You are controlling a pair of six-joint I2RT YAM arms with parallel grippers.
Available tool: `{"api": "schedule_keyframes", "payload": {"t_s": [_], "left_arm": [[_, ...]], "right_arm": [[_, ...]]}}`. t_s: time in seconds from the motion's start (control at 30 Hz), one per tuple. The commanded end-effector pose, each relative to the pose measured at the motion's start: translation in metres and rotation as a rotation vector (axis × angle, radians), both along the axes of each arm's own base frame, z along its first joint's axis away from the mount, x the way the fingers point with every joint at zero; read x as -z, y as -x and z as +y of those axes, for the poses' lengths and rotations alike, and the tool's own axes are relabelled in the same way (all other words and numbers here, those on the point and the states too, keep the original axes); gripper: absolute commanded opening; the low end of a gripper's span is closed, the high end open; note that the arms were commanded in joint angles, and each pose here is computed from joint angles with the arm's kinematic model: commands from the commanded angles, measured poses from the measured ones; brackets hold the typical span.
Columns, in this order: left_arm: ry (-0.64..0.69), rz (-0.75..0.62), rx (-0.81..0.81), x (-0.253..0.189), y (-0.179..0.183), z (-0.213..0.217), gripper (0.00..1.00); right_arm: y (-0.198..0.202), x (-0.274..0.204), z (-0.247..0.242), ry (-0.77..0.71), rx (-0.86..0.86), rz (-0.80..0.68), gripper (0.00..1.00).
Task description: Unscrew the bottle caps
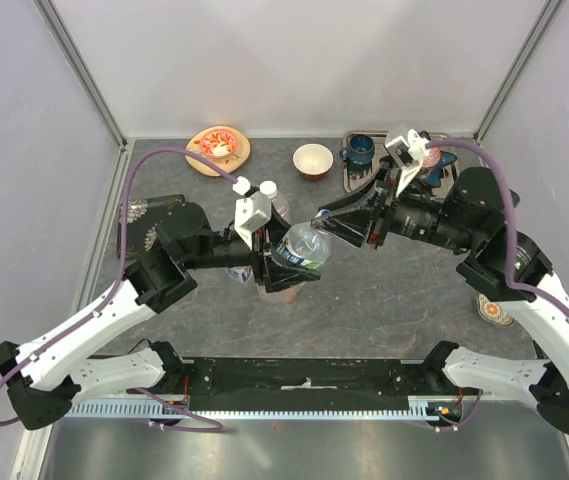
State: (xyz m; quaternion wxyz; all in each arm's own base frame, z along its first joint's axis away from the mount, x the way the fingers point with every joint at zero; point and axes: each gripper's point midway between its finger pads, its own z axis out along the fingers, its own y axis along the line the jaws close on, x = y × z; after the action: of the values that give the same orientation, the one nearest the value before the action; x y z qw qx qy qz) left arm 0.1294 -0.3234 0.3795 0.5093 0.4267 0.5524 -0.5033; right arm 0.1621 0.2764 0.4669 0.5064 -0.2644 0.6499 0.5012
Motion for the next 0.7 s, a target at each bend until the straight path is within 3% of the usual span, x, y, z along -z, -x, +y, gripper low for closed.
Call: {"api": "schedule_keyframes", "payload": {"t_s": [0.0, 0.13, 0.33, 0.67], "left_arm": [[0.148, 0.001, 0.527, -0.057, 0.083, 0.015, 0.29], [0.121, 0.074, 0.669, -0.053, 0.097, 0.017, 0.29], [0.131, 0.105, 0.745, -0.050, 0.098, 0.012, 0.29], [0.106, 0.131, 0.761, -0.037, 0.090, 0.001, 0.29]], "right_arm": [[0.052, 0.003, 0.007, 0.032, -0.315, -0.168, 0.00], [0.090, -0.009, 0.004, -0.075, -0.506, -0.293, 0.00], [0.128, -0.014, -0.005, -0.140, -0.748, -0.365, 0.00], [0.139, -0.003, -0.007, -0.167, -0.830, -0.327, 0.00]]}}
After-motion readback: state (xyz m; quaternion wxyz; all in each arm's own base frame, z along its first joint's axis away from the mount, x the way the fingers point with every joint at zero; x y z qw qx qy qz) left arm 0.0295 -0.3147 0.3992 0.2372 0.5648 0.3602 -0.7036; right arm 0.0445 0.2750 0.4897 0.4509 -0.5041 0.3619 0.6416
